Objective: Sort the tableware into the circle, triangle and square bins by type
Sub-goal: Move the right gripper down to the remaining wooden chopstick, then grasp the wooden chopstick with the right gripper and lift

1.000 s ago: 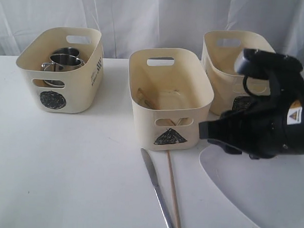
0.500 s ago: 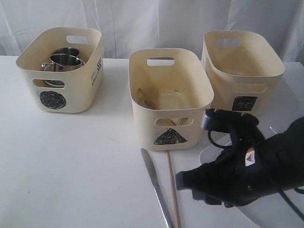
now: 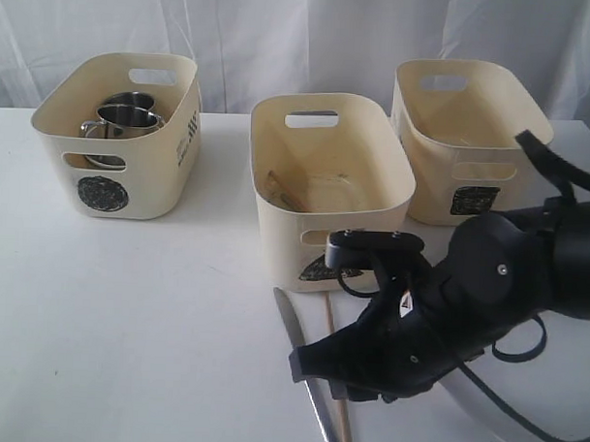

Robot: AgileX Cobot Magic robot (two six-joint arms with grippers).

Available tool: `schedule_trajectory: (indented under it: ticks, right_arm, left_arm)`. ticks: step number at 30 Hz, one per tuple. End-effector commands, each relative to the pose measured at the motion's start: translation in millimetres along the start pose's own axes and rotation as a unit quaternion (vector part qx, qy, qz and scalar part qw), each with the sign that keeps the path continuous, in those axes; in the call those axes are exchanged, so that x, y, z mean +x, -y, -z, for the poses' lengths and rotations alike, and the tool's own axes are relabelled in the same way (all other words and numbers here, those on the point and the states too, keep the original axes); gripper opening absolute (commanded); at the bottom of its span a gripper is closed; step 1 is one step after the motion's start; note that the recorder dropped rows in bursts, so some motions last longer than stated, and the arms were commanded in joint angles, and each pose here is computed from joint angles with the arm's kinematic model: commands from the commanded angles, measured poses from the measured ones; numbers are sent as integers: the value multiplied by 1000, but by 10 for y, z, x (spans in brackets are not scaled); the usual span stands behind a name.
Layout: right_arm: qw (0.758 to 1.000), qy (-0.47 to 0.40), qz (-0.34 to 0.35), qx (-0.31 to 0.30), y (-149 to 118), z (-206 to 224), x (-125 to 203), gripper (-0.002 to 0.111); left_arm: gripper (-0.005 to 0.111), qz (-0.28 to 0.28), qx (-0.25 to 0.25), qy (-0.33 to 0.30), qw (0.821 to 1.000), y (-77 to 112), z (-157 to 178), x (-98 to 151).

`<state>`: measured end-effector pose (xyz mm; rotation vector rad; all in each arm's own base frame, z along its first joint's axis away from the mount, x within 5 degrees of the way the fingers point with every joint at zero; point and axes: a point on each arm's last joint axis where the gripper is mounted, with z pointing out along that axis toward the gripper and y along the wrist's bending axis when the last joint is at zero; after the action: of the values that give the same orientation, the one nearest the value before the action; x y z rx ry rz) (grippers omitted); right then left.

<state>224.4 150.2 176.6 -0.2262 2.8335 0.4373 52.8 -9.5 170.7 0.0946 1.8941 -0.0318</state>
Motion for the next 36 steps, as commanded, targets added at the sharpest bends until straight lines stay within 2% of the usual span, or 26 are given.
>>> schedule_trajectory:
  ticks: [1,13,29,36]
  right_arm:
    - [999,-13,28,12,-6,-85,-77,32]
    - [998,-13,54,33,1,-295,-235,32]
    - [996,-40,59,49,52,-482,-215,32]
    - [993,-77,67,63,106,-592,-154,32]
  left_arm:
    - [0,6,1,0,1000,3,-3,13]
    - [0,6,1,0,1000,3,-3,13]
    - [0,6,1,0,1000,3,-3,13]
    - [0,6,1,0,1000,3,-3,13]
